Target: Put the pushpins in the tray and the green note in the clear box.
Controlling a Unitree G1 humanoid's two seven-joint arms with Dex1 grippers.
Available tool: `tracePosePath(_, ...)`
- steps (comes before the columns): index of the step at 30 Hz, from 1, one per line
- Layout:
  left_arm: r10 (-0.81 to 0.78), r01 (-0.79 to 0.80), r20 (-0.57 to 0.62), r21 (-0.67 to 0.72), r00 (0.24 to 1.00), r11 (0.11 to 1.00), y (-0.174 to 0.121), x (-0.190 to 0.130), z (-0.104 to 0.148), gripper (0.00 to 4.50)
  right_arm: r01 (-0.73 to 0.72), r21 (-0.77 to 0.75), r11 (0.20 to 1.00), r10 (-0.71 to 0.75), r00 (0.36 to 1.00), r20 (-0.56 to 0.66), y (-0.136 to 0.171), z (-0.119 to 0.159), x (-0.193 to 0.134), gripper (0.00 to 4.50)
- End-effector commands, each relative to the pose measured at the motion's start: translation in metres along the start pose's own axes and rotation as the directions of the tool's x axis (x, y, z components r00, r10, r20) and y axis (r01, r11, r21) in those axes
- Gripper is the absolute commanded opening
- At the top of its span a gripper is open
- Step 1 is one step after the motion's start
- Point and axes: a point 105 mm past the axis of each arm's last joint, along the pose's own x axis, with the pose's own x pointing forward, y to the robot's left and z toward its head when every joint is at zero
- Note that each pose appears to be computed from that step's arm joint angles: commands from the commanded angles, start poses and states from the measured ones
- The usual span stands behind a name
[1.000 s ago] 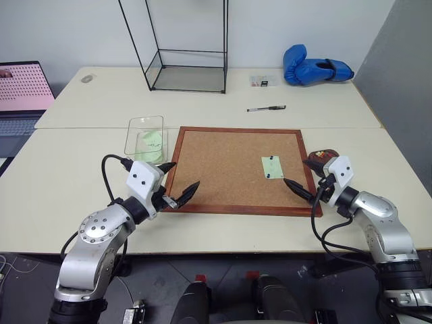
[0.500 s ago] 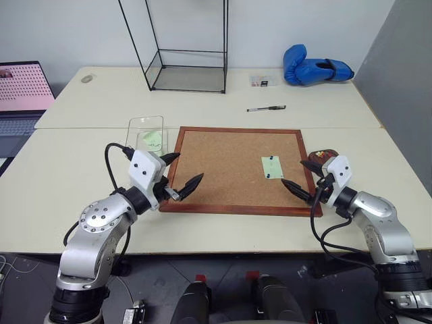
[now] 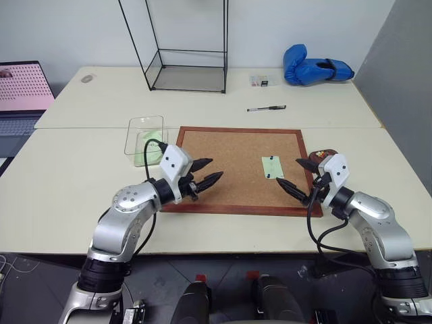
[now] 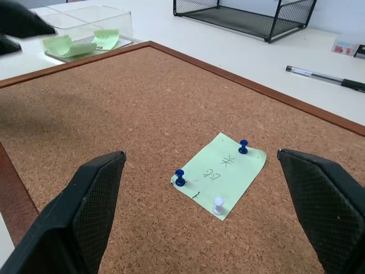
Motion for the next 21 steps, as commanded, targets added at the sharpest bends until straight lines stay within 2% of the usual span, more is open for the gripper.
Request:
tracePosePath(1,-0.05,0.05,0.007,0.034,0.999,0.998,-0.005,0.014,-0.002,1.41,0.012,-0.038,0.999,-0.01,0.999,0.049,0.0,0.015,0.006,4.5)
tracePosePath(2,-0.056,0.056,0.006,0.031,0.998,0.998,-0.006,0.018,-0.003,1.34,0.02,-0.034,0.999,-0.018,0.998,0.054,0.0,0.016,0.008,4.5)
tracePosePath(9,-0.069,0.069,-0.017,0.017,0.998,0.997,-0.003,0.04,-0.024,0.03,0.016,-0.039,0.999,-0.016,1.0,0.017,0.001,0.015,0.024,4.5)
tracePosePath(15,-0.08,0.079,-0.084,-0.014,0.993,0.997,-0.003,0.046,-0.053,0.03,0.023,-0.01,1.0,-0.023,0.997,-0.079,-0.009,0.003,0.049,4.5)
tracePosePath(21,-0.094,0.094,-0.091,-0.013,0.991,0.996,-0.008,0.048,-0.058,0.03,0.065,0.027,0.998,-0.061,0.989,-0.131,-0.023,-0.004,0.07,4.5)
